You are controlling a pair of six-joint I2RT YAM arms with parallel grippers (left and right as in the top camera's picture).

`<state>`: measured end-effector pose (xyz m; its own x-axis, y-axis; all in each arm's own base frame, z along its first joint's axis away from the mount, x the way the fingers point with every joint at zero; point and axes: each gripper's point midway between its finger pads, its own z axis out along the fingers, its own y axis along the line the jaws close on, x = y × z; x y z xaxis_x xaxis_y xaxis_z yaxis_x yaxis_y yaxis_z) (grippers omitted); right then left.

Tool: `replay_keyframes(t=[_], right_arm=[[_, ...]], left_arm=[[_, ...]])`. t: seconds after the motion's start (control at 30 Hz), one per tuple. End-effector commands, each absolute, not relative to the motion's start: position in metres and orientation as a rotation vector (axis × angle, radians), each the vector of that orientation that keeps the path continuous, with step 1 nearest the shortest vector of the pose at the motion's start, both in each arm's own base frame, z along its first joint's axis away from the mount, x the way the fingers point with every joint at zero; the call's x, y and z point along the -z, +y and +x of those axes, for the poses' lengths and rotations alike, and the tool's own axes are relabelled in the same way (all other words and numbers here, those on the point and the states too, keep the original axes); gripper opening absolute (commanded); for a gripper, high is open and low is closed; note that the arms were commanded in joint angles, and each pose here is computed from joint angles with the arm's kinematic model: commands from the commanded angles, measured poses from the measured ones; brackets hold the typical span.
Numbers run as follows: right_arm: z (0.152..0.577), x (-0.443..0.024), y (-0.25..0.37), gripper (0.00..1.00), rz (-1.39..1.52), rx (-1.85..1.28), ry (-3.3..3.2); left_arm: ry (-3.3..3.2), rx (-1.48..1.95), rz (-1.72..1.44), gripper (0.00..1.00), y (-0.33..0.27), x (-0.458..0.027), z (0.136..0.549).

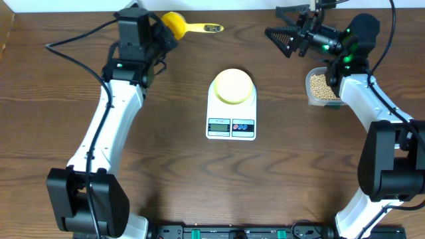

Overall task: Scoop item into bowl and weigh 50g on scale
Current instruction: 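Bring the right gripper to the scoop handle beside the left gripper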

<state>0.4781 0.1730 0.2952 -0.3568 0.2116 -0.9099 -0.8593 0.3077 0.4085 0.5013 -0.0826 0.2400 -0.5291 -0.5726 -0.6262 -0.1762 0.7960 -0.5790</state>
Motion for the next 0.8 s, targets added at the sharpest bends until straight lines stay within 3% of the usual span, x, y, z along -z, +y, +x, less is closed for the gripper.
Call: replay_keyframes(t=[0.0,0.33,0.77], right_arm=[[0.469,-0.302,0.183,0.99,-0.696,-1.293,1.495],[0.444,-0.299,0.211,0.99,-0.824,-1.388,1.481],[0.441,-0.299,0.216,0.99,-0.834,-1.396,1.478]], left_arm=[[2.082,0.617,-0.503,0.08,-0.101,-0.254,0.499],[2.058,0.682,-0.406,0.08,-0.143,-0.266,0.495],[2.037,0.766,-0.330,0.08,-0.187,-0.277,0.486]])
